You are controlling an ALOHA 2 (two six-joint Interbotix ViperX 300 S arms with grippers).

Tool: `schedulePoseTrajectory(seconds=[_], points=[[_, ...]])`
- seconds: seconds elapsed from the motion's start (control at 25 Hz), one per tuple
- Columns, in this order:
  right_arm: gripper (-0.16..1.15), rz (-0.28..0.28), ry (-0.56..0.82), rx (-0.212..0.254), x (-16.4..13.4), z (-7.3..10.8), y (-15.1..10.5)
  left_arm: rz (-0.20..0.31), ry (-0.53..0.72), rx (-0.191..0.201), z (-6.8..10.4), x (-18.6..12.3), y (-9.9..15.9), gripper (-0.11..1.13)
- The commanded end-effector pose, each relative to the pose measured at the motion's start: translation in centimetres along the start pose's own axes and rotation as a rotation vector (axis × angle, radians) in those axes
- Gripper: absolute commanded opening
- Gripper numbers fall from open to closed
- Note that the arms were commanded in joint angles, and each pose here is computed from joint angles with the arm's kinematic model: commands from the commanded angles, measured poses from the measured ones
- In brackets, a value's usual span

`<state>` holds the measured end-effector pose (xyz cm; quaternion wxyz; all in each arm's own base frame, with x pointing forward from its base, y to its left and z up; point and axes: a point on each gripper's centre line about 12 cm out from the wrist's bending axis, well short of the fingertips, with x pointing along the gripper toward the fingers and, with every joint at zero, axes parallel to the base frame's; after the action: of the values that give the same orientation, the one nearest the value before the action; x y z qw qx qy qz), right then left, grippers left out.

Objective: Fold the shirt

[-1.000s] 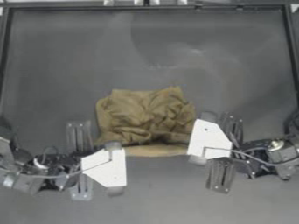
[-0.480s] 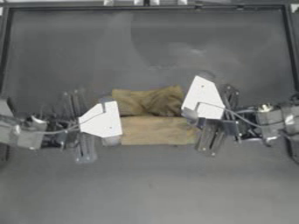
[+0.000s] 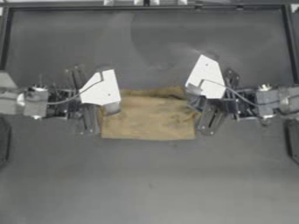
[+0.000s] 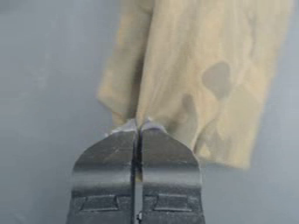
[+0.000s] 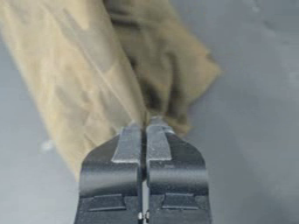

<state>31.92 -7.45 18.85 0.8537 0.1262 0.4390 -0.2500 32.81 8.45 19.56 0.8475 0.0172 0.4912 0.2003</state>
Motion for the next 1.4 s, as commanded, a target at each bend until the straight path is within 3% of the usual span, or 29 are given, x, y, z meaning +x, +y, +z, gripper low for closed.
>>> schedulePoseTrajectory(seconds=[0.04, 0.64, 0.72, 0.84, 0.92, 1.0, 1.08, 1.2, 1.4], points=[[0.06, 0.012, -0.035, 0.024, 0.4, 0.7, -1.0, -0.007, -0.009, -0.021, 0.3, 0.8, 0.9, 0.02], [0.06, -0.012, 0.026, 0.042, 5.4, -0.6, -3.2, -0.020, 0.079, -0.009, -1.5, 6.6, 1.8, 0.04], [0.07, -0.003, 0.028, 0.041, 5.8, -0.9, -3.2, -0.022, 0.091, -0.002, -1.7, 6.9, 1.6, 0.09], [0.11, 0.023, 0.020, 0.036, 6.5, -1.2, -2.8, -0.027, 0.096, -0.014, -1.7, 7.1, 1.5, 0.31], [0.21, 0.028, 0.021, 0.037, 6.7, -1.4, -2.8, -0.035, 0.098, -0.032, -1.6, 7.1, 1.4, 0.51], [0.39, 0.028, 0.023, 0.048, 6.9, -1.3, -2.9, -0.039, 0.094, -0.043, -1.4, 7.1, 1.4, 0.69], [0.60, 0.031, 0.021, 0.058, 6.9, -1.2, -2.9, -0.041, 0.093, -0.052, -1.3, 7.0, 1.4, 0.78], [0.84, 0.039, 0.010, 0.075, 6.7, -0.9, -2.8, -0.041, 0.084, -0.053, -1.2, 6.7, 1.4, 0.79], [0.87, 0.044, -0.024, 0.089, 5.6, 0.0, -2.9, -0.038, 0.044, -0.055, -0.5, 5.4, 1.8, 0.79]])
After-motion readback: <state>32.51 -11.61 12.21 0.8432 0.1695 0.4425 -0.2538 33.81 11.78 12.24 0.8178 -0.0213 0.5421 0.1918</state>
